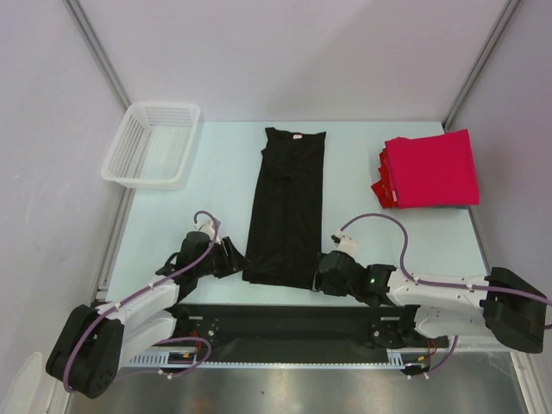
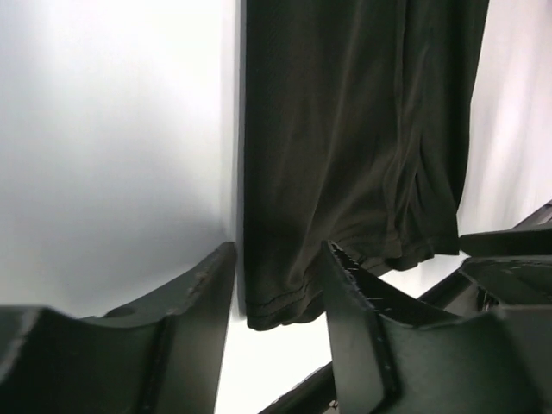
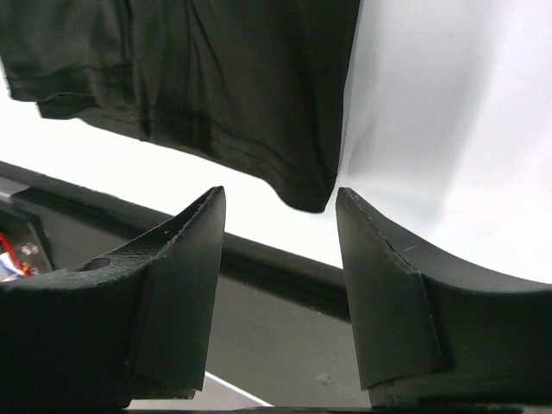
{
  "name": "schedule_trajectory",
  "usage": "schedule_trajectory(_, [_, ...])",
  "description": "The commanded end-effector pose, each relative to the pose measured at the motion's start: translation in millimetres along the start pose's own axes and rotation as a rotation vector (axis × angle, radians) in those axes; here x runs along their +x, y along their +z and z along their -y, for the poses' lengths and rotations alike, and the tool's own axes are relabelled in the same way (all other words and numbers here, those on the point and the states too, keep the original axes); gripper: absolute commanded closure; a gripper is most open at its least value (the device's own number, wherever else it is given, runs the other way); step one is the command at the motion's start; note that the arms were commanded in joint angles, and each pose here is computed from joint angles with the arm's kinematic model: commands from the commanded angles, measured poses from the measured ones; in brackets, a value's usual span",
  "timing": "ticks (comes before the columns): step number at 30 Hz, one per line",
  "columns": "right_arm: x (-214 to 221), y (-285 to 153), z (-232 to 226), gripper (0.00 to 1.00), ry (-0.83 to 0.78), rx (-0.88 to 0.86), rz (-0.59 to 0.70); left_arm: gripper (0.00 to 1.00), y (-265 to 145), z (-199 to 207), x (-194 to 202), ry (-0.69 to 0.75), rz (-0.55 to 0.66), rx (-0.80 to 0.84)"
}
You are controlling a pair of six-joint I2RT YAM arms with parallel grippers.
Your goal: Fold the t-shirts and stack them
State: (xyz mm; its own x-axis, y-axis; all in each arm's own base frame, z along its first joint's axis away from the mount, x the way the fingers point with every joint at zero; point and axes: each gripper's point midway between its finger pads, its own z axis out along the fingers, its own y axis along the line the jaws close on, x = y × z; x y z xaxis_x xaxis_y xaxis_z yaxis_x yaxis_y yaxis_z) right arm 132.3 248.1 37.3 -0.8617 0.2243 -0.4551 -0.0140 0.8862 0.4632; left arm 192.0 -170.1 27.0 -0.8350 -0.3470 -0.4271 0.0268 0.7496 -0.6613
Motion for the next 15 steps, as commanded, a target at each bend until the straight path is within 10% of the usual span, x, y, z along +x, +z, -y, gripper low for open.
schedule_trajectory(1, [-9, -5, 5, 0.41, 0.037, 0.003, 0.05, 0.51, -1, -11, 17, 0.023, -0.048, -0.022])
schedule_trajectory(15, [-15, 3, 21, 0.53, 0.159, -0.14, -0.004, 0.64, 0, -17, 30, 0.003, -0.062, -0.011])
